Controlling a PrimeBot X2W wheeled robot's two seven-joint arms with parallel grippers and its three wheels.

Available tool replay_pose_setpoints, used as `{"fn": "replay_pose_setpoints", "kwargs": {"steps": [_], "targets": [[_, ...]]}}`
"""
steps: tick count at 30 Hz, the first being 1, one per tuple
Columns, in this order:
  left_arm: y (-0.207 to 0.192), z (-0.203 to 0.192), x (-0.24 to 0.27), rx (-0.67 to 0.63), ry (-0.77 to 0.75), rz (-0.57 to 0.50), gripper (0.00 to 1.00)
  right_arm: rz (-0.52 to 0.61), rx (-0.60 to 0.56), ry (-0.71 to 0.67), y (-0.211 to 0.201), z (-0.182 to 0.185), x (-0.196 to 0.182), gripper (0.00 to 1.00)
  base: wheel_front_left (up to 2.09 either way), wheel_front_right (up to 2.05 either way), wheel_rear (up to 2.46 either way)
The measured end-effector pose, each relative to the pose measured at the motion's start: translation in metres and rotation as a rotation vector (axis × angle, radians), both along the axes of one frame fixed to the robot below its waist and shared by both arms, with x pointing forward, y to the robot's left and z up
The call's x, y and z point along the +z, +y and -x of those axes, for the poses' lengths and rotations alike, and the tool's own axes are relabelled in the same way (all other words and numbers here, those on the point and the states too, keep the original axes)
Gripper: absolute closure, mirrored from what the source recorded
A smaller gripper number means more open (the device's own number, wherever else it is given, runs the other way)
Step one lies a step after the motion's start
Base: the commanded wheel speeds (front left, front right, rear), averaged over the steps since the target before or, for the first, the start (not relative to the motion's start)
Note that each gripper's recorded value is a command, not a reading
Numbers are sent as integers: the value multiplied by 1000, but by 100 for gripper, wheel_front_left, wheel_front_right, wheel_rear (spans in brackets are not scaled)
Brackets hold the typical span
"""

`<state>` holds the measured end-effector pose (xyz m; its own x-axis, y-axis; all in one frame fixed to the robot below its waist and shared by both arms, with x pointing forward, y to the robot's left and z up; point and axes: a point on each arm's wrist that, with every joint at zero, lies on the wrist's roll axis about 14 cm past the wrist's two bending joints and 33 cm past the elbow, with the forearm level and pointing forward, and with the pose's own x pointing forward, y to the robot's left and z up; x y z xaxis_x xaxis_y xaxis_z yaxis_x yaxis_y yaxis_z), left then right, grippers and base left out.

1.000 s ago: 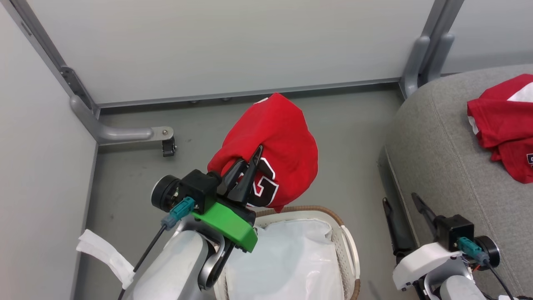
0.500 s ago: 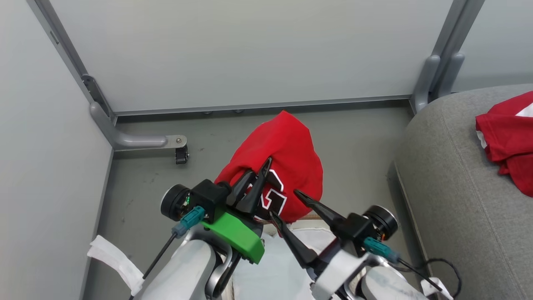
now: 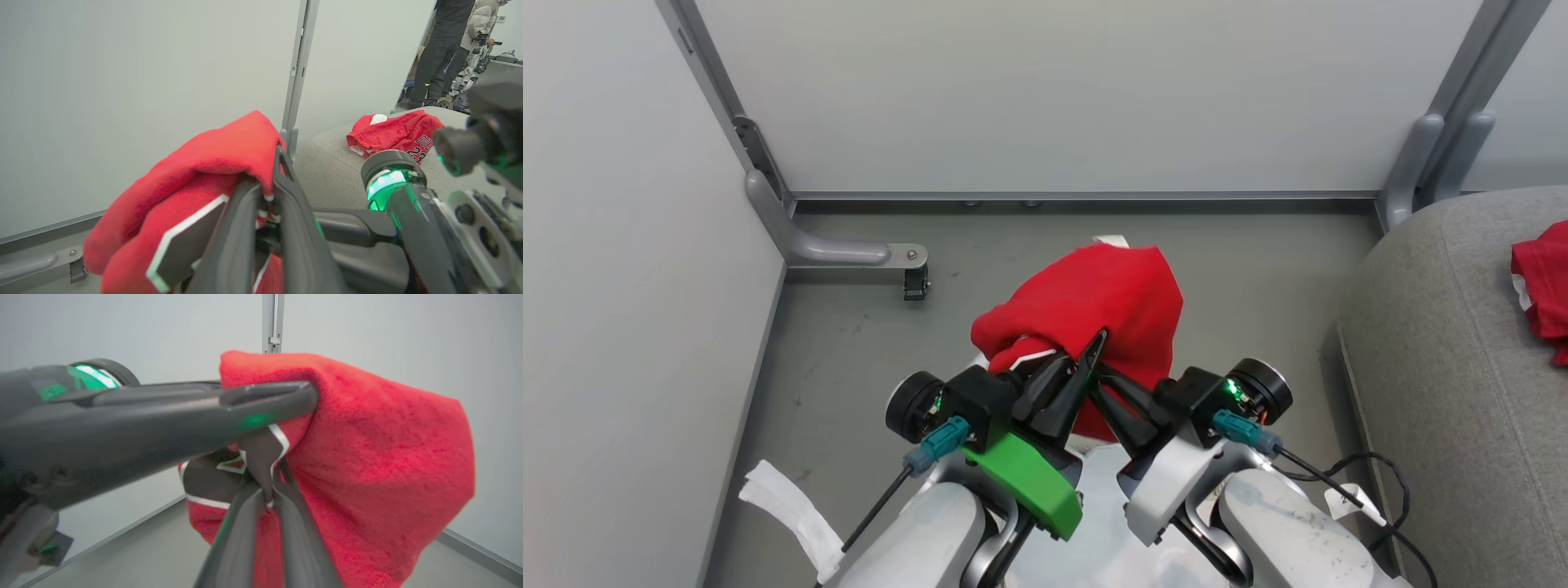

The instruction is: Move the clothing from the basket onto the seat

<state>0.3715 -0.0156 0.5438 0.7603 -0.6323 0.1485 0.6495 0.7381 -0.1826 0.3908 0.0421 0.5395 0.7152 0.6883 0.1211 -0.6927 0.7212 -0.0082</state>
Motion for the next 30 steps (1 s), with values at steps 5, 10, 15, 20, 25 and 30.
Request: {"fn": "replay_pose_setpoints", "kwargs": {"steps": [5, 10, 15, 20, 25, 30], "targets": [[3, -3, -2, 12, 6, 3, 0, -35, -44, 26, -12, -5, -1, 100, 0, 0, 0], [-5, -5, -11, -10, 27, -9, 0, -56, -185, 69, -56, -9, -14, 100, 0, 0, 0], [-26, -7, -14, -71, 26, -18, 0, -59, -335, 67, -106, -6, -17, 100, 0, 0, 0], [-65, 0, -21, -190, 39, -20, 0, -66, -508, 66, -164, 6, -19, 100, 0, 0, 0], [-107, 14, -28, -324, 60, -19, 0, -68, -674, 67, -218, 26, -22, 100, 0, 0, 0], [-149, 38, -36, -482, 75, -27, 0, -52, -850, 58, -274, 49, -21, 100, 0, 0, 0]]}}
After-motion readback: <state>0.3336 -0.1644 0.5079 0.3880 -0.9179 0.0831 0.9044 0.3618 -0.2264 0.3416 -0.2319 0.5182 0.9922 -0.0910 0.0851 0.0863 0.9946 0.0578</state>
